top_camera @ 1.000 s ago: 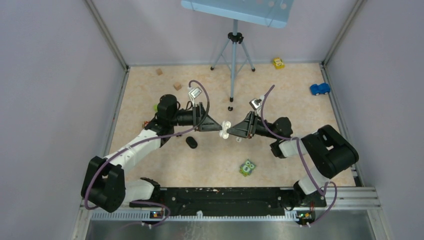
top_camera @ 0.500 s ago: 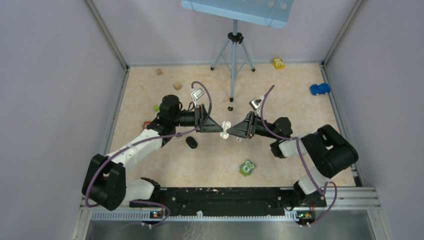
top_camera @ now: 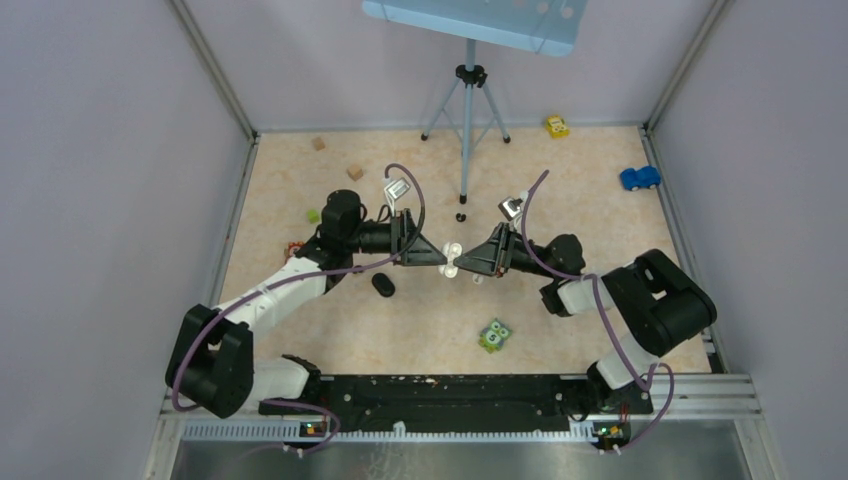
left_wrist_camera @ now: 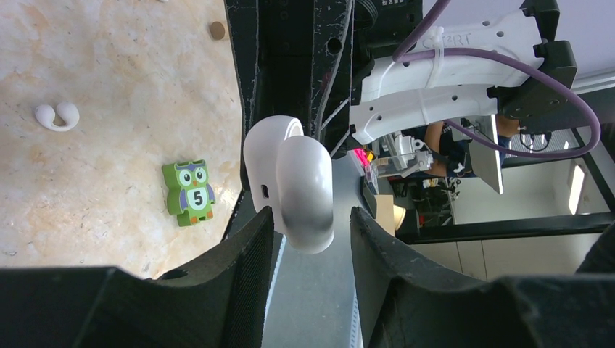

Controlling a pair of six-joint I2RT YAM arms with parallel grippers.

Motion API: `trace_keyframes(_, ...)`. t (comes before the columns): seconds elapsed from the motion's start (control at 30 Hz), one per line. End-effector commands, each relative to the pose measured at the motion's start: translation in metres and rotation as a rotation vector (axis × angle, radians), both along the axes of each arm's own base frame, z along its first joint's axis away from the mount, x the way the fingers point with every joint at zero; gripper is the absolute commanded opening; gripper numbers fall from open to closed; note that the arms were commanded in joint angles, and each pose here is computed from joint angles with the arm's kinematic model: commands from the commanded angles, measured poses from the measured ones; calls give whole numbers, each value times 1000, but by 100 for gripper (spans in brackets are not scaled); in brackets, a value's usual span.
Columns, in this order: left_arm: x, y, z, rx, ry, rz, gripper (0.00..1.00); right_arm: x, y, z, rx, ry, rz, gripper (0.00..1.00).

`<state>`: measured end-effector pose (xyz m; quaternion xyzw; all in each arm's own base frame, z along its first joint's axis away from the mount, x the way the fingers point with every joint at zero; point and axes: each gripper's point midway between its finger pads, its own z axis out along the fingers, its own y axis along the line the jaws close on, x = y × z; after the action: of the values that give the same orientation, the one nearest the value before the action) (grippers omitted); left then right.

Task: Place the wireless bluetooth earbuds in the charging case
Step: Pass from the right arm to the left

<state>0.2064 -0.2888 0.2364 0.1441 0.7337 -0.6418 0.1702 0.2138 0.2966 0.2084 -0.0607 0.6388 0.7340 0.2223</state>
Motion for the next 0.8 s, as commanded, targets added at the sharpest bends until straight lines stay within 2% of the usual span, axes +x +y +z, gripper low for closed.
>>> trace_keyframes(0.0, 1, -2, 5, -16, -45, -14, 48, 2, 0, 18, 43, -96, 0, 0)
trace_keyframes(0.23, 2, -4, 3, -14, -37, -14, 42, 2, 0, 18, 44, -96, -2, 0)
trace_keyframes(0.47, 2, -6, 2, -13, -38, -16, 44, 1, 0, 17, 44, -95, 1, 0)
trace_keyframes(0.77, 3, -8, 3, -14, -40, -15, 28, 1, -1, 15, 41, -92, 0, 0)
